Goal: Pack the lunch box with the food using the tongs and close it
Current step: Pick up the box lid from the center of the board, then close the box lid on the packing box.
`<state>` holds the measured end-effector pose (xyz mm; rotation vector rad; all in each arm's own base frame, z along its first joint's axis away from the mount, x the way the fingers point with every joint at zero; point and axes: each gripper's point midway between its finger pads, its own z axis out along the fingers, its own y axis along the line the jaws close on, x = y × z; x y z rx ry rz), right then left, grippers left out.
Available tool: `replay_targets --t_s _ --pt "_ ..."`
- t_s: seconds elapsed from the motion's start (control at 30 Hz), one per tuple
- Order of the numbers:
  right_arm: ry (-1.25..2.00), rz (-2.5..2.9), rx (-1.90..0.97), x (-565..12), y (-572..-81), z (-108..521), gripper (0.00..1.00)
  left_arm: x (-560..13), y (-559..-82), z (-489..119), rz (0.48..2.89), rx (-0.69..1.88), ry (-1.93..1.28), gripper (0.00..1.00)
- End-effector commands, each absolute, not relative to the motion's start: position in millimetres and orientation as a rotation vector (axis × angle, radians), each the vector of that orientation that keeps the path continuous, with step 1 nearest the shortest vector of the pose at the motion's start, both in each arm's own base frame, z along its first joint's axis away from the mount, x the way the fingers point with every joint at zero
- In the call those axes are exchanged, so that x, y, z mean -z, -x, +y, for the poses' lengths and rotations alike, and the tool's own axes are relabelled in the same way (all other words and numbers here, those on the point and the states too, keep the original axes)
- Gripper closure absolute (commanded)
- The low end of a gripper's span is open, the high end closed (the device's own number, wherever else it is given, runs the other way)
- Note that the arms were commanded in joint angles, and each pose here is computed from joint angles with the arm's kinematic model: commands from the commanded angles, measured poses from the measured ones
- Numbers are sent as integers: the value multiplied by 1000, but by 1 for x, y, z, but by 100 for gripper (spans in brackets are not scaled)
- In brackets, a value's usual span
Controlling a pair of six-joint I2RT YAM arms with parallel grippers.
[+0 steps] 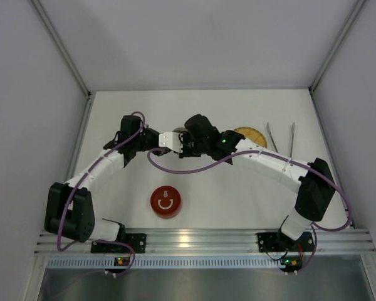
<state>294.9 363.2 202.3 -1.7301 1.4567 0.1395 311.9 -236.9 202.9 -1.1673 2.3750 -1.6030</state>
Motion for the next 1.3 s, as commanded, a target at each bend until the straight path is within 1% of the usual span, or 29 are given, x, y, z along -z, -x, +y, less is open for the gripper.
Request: replay_targets --t_s 0.0,0.03,0.1,0.13,0.17,0.2,0.23,0.3,0.43,0.57,0.6,0.67,0.7,0.73,0.77,0.83,0.9,1.1,1.27 --pt "1641 1385 -129 -227 -305 384 100 -215 -314 -240 2375 1606 1102 95" --pt "1643 1384 -128 -226 -305 384 100 -215 -313 -240 2375 1603 1102 94" --pt "1636 1383 -124 -226 -307 384 100 -213 -313 -240 2380 1595 1107 81" --pt "1628 1376 -126 -229 -308 385 100 -213 -313 -239 2381 1592 1112 73" --pt "1620 1365 -131 -232 -307 385 100 -212 -313 -238 2379 1590 1107 58" --pt "1620 1364 -133 -232 -307 384 100 -212 -313 -237 2378 1588 1102 47" --pt "1610 1359 -133 -235 -307 384 100 -210 -315 -236 2376 1577 1106 33" --pt "1598 1360 -138 -239 -309 382 100 -208 -317 -232 2371 1557 1110 2" --pt "1547 1392 -157 -244 -318 373 100 -201 -324 -219 2367 1486 1091 2" --pt "1465 1451 -234 -246 -336 361 100 -212 -345 -188 2303 1423 1068 2" --pt "1406 1502 -255 -245 -348 349 100 -222 -352 -181 2271 1422 1040 2" --pt "1344 1520 -338 -247 -360 345 100 -230 -365 -156 2214 1394 1015 2" --pt "1265 1576 -369 -246 -375 331 100 -239 -370 -149 2186 1393 979 2" --pt "1232 1592 -402 -246 -381 327 100 -242 -373 -143 2172 1387 941 2" --pt "1181 1601 -432 -246 -397 319 100 -244 -378 -126 2141 1343 891 2" --pt "1109 1630 -496 -245 -408 316 100 -244 -378 -116 2130 1304 821 2" --pt "1051 1665 -543 -235 -424 312 100 -242 -376 -113 2133 1282 758 2" --pt "947 1706 -670 -213 -455 319 100 -237 -375 -115 2158 1322 750 2" --pt "909 1707 -639 -194 -476 318 100 -237 -372 -114 2170 1317 737 2"
